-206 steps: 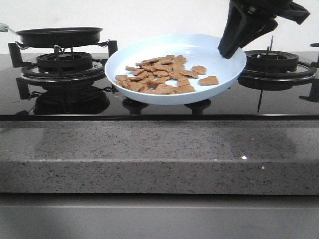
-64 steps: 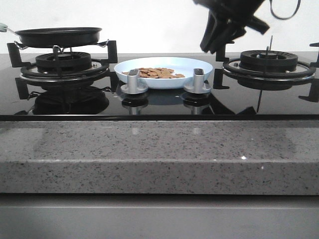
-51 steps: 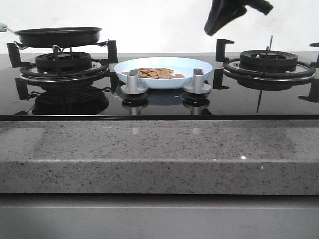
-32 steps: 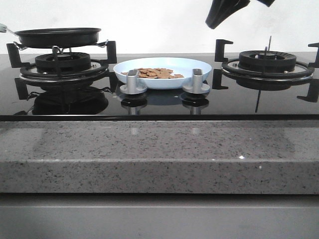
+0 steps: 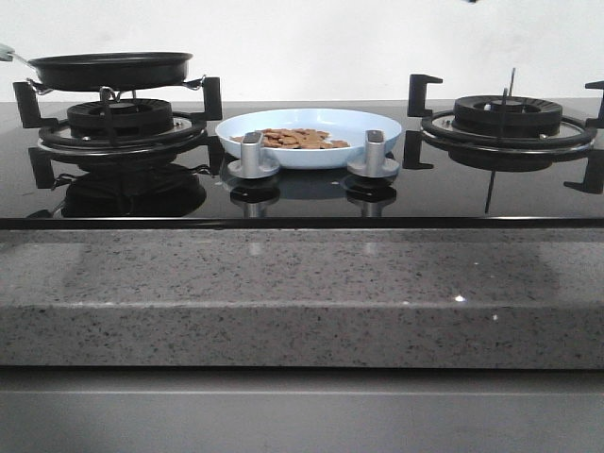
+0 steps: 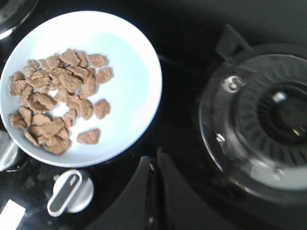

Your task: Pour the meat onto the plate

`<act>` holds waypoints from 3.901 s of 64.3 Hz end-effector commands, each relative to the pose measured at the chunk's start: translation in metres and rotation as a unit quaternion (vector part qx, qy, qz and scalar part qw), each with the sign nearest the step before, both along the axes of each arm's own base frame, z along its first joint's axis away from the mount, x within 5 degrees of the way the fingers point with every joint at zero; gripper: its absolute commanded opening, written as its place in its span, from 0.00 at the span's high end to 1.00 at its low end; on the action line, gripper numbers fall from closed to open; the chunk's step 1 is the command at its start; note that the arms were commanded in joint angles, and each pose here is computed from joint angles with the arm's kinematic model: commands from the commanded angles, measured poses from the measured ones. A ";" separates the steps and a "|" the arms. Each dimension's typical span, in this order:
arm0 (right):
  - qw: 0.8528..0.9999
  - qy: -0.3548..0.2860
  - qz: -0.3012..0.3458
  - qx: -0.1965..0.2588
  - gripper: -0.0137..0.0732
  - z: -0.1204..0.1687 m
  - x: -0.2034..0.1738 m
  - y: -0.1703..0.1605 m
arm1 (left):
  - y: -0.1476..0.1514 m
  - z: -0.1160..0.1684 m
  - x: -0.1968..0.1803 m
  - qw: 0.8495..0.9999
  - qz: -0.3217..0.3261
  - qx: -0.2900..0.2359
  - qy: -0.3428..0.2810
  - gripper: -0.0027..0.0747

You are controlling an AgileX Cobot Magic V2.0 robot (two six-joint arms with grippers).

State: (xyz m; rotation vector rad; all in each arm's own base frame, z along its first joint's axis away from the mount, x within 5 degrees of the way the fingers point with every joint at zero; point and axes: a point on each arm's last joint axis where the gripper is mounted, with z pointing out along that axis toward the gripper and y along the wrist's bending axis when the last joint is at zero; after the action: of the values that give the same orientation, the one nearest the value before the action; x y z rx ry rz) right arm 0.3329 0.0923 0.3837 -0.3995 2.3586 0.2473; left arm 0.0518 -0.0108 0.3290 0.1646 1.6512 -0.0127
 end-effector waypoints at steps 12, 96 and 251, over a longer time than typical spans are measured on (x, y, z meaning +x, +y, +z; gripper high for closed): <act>0.988 -0.151 -0.032 -0.001 0.91 0.009 -0.089 -0.030 | 0.001 0.014 0.000 0.999 0.005 -0.015 -0.044 0.99; 0.932 -0.351 -0.052 0.071 0.91 -0.077 -0.267 -0.074 | 0.000 0.014 0.000 0.999 0.002 -0.024 -0.044 0.99; 0.932 -0.351 -0.052 0.071 0.91 -0.077 -0.267 -0.074 | 0.010 -0.125 0.003 0.995 0.055 -0.064 -0.050 0.99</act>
State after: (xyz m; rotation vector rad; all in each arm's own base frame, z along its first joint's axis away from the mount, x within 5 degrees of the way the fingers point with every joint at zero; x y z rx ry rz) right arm 0.0654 0.0191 0.2897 -0.2589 1.7458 0.1814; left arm 0.0561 -0.0007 0.1970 -0.0107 1.6533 -0.0120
